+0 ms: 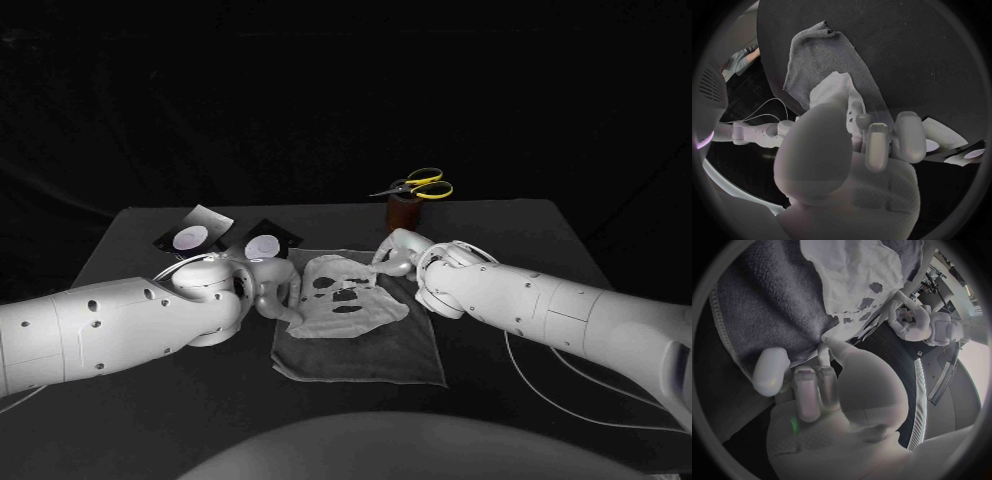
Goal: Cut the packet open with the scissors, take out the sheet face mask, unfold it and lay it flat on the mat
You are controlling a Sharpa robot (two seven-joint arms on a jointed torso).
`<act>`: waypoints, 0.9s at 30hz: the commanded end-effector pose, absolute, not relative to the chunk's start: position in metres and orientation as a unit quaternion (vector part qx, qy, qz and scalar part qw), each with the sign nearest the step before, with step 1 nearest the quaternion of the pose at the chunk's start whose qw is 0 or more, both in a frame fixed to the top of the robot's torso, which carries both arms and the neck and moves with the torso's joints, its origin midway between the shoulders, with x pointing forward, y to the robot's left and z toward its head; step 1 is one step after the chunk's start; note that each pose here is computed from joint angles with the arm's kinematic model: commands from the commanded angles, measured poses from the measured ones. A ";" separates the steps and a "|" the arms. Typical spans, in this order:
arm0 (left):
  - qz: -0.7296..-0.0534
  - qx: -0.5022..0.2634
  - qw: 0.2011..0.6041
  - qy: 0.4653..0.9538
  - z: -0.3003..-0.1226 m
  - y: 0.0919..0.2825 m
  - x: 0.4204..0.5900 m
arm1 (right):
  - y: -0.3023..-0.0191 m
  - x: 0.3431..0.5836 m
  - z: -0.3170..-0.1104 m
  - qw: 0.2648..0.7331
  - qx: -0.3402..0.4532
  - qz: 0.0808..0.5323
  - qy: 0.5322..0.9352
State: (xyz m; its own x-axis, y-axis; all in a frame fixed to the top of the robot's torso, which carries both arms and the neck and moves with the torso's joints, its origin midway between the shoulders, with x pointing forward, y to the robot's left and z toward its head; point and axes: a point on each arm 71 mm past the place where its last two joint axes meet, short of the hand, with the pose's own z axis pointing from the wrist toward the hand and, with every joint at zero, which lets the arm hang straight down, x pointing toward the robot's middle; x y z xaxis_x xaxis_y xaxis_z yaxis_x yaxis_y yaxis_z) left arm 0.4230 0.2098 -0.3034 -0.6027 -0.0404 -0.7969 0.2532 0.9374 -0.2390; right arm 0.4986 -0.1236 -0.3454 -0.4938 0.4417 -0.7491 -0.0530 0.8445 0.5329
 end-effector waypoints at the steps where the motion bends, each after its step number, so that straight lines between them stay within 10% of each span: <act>1: -0.162 0.068 0.437 0.882 -0.303 0.208 0.422 | -0.122 0.497 -0.348 0.490 0.114 0.248 0.828; 27: -0.153 0.077 0.434 0.885 -0.305 0.206 0.423 | -0.124 0.504 -0.338 0.551 0.146 0.265 0.778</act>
State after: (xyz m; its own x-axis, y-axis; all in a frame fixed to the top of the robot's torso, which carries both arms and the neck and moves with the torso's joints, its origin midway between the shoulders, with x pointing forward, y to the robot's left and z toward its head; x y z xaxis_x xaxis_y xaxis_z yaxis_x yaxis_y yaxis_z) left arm 0.4238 0.2076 -0.3047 -0.6047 -0.0150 -0.7963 0.2606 0.9410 -0.2157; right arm 0.5025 -0.1242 -0.3412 -0.3880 0.4971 -0.7761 -0.0539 0.8284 0.5575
